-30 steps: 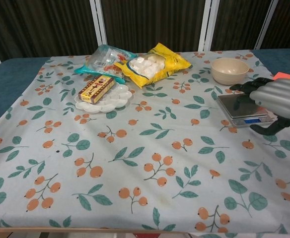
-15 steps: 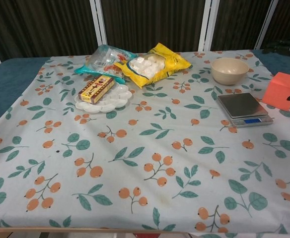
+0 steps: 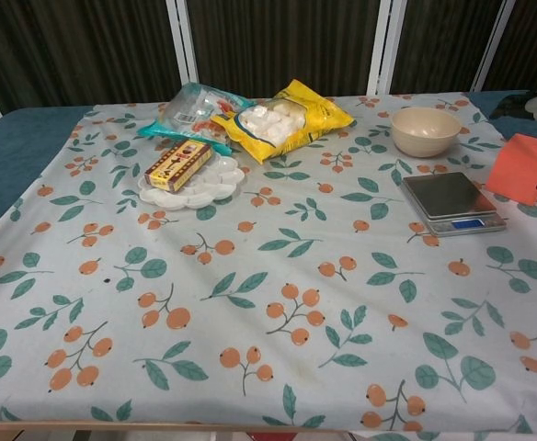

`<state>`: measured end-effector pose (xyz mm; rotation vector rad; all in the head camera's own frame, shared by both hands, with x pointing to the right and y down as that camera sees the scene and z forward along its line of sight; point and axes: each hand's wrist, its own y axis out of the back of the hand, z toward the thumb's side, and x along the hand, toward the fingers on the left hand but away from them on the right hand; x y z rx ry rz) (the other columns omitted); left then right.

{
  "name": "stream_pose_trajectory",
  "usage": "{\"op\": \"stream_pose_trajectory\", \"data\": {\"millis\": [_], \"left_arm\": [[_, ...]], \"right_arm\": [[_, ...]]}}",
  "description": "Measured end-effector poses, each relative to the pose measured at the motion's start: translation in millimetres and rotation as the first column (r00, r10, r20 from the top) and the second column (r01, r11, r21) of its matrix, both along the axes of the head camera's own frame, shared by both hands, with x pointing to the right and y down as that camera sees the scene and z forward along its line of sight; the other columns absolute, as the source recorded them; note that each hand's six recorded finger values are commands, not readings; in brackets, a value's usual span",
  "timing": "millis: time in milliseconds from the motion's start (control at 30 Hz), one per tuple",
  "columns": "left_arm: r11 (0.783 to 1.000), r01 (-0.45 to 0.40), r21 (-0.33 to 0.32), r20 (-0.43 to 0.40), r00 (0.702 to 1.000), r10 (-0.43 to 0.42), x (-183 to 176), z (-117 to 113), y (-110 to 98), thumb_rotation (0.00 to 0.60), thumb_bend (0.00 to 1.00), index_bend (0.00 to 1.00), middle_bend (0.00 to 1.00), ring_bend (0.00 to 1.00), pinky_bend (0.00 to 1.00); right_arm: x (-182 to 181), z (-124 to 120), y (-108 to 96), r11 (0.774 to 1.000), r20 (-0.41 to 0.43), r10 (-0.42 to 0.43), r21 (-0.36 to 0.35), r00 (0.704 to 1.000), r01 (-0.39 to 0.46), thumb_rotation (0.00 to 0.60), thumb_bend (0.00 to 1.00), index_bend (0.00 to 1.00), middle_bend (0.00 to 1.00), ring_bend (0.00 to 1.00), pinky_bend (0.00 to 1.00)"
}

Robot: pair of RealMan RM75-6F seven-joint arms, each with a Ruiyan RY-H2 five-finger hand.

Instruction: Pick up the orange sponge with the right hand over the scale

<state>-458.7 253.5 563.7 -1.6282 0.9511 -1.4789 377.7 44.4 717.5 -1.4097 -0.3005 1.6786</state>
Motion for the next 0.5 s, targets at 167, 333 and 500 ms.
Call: {"op": "stream_pose_trajectory", "data": {"millis": [167, 333, 500], "left_arm": [[1.0, 0.002, -0.001, -0.001, 1.0, -0.002, -1.2, 0.3, -0.8, 0.6, 0.45, 0.0, 0.0, 0.02, 0.03], [1.0, -0.001, -0.005, 0.0, 1.0, 0.0, -0.4, 1.3, -0.2, 0.6, 0.45, 0.0, 0.0, 0.02, 0.03], [1.0, 0.006, -0.007, 0.003, 1.0, -0.006, -1.4, 2.2, -1.1, 0.6, 0.45, 0.0, 0.0, 0.02, 0.03]], "right_arm": [[5.8, 11.4, 5.3, 1.0, -0.054, -0.004, -0.02, 0.999, 0.003, 0.6, 0.19, 0.0, 0.0, 0.0, 0.0], [9.7, 17.9, 6.4, 1.0, -0.088, 0.001, -0.019, 0.996, -0.003, 0.6, 0.19, 0.02, 0.03, 0.01, 0.04], [-0.5, 19.8, 4.5, 1.0, -0.081, 0.005, 0.004, 0.997, -0.005, 0.6, 0.2, 0.57, 0.42, 0.43, 0.63]]}}
